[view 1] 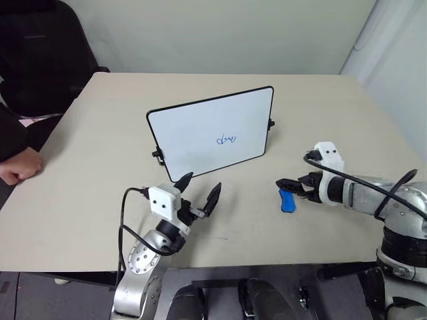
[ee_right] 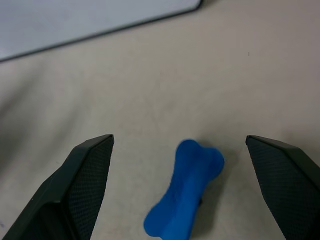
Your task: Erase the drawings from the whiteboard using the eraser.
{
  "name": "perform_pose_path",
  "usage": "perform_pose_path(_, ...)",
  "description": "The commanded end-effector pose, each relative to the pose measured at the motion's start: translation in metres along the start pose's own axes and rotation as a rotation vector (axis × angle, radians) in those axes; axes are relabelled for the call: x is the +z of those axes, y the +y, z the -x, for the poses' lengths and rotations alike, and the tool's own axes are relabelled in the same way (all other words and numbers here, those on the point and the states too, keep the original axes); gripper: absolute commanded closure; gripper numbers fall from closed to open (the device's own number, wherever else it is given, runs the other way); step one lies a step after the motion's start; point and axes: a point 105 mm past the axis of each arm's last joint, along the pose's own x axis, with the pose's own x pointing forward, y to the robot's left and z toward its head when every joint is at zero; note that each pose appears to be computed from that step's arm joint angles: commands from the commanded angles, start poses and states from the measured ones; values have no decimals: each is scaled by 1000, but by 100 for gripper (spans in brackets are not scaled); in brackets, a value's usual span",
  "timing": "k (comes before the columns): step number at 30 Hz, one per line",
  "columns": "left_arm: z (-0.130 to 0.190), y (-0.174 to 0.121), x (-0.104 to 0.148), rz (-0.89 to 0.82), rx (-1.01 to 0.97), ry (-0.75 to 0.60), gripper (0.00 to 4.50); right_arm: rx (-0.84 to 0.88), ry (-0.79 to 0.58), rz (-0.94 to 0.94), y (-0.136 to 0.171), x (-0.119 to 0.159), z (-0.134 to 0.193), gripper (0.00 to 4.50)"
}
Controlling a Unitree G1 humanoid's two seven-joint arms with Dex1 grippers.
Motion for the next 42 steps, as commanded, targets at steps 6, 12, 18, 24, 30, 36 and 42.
perform_pose_path(6, 0, -2, 13, -20, -3, -48, 0, -84, 93, 40, -6, -19, -7, 1)
perform_pose_path(12, 1, -2, 13, -17, -7, -46, 0, -128, 132, 121, -4, -28, -8, 1)
perform_pose_path(18, -1, -2, 12, -9, -14, -45, 0, -125, 150, 142, -1, -34, -9, 1)
perform_pose_path(24, -3, -4, 11, -5, -25, -45, 0, -131, 149, 162, -2, -33, -7, 191)
perform_pose_path(30, -4, -4, 12, -2, -28, -49, 0, -104, 133, 204, 6, -30, -5, 224)
perform_pose_path(36, -3, -3, 12, -11, -23, -49, 0, -81, 104, 228, 14, -25, -4, 313)
perform_pose_path(42, -3, -3, 12, -10, -26, -48, 0, -71, 85, 238, 16, -24, -3, 431)
